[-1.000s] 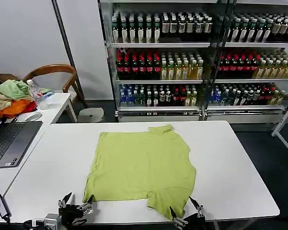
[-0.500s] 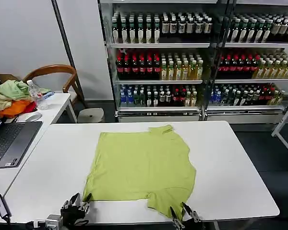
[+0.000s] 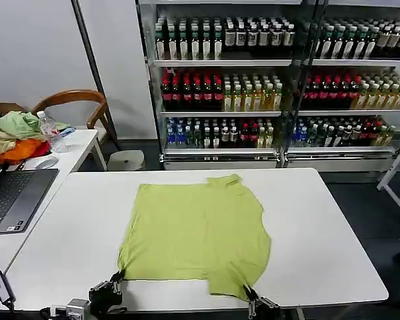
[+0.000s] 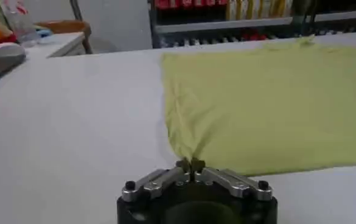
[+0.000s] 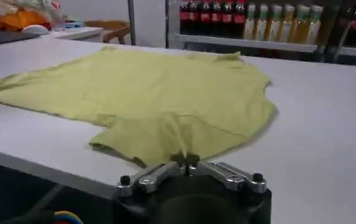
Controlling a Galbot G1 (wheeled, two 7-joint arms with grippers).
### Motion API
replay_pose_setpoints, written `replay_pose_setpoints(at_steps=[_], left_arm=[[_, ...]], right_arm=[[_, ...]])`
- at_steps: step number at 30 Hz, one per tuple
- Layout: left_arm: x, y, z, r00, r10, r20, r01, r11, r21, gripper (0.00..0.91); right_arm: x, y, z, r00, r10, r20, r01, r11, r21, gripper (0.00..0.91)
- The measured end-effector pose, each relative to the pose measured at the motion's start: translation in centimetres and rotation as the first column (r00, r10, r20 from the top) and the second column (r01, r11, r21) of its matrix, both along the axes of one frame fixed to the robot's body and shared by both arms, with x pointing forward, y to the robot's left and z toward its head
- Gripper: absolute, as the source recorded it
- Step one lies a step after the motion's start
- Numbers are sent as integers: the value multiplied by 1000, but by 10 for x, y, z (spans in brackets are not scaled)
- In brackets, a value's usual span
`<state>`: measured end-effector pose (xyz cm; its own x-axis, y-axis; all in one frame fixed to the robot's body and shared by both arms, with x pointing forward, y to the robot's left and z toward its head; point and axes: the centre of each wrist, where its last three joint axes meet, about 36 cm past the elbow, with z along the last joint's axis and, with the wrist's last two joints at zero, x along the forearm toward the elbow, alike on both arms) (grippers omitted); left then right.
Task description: Fold and organize the clothes.
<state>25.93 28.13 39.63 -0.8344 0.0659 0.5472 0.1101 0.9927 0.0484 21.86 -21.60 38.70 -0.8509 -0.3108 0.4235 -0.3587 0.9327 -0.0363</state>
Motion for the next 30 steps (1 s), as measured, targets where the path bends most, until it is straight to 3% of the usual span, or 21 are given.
replay_pose_setpoints(at_steps=[9,19,30], left_arm=[[-18,-1,11,1000,-9,-5,9,1000,12,0],[-41,8,34,1000,-20,-13,21,998,59,10],[-27,23,50,999,-41,30,39,998,58,20]], right_arm=[[-19,-10,21,1000,23,7,-22,1000,-14,0],[-30,-11,45,999,35,25,-35,999,-8,0],[9,-12,48,996,19,84,-19,1000,-1,0]])
